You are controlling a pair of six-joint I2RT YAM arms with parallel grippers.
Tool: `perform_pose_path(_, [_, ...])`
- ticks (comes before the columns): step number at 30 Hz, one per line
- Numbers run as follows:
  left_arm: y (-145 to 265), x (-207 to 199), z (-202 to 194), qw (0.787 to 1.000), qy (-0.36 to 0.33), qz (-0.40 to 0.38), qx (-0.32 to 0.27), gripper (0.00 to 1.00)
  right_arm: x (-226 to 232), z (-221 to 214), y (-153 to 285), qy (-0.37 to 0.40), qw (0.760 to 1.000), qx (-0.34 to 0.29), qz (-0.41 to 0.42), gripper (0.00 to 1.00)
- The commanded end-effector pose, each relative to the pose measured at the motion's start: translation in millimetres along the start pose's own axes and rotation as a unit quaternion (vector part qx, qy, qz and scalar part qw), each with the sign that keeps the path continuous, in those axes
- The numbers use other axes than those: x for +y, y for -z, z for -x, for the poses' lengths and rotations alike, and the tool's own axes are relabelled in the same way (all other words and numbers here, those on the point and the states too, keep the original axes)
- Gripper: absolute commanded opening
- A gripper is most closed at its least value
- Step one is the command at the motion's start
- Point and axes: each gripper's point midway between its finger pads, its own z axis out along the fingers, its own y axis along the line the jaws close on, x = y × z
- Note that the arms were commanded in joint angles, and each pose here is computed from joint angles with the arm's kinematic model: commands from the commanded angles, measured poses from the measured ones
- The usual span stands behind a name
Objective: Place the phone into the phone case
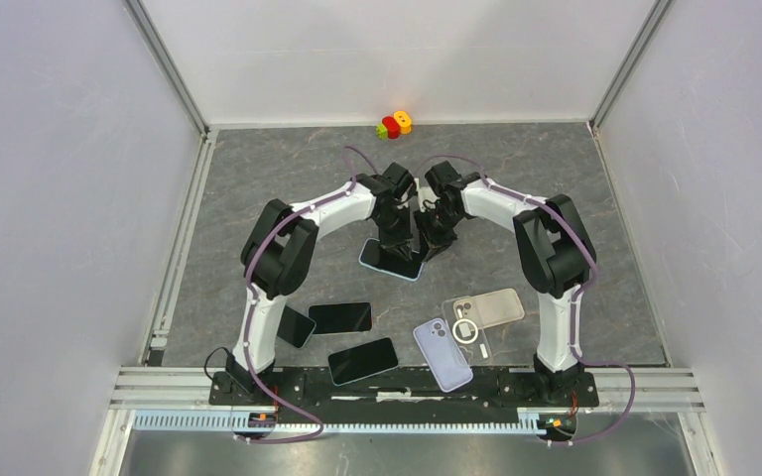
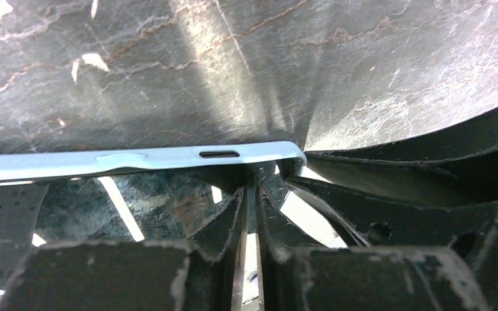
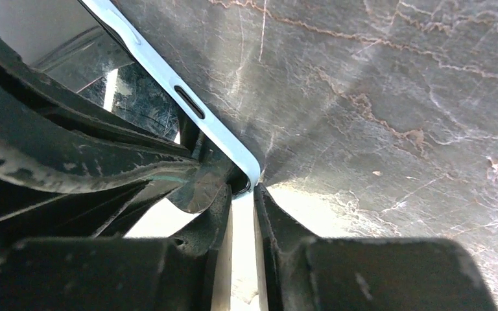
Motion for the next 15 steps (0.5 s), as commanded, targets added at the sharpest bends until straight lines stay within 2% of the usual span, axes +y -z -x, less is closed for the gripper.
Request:
perform_pose_path(1, [-4.1,47.0,-15.9,0.995,-0.035,0.097,0.003,0.16,-41.6,-8.7,-28.6,0.044,0.995,0.011,-0.091,0.2])
perform_pose_path(5, [5.5,53.0,-22.3,0.994,-0.037,0.104,-0.003,0.17,-22.4,-2.8,-16.1,0.017,0.999,-0.018,-0.03,0.4])
perform_pose_path(8, [7.2,57.7,-28.4,0.994,-0.035,0.108,0.001,0.17,-14.2,-5.1,-9.5,-0.012,0.999,-0.032,0.01,0.49])
perform_pose_path(15, [-1.1,58.8,-32.0,0.994,-0.031,0.104,0.01,0.17,-16.7,-27.8,-12.2,-0.035,0.999,-0.011,0.013,0.53])
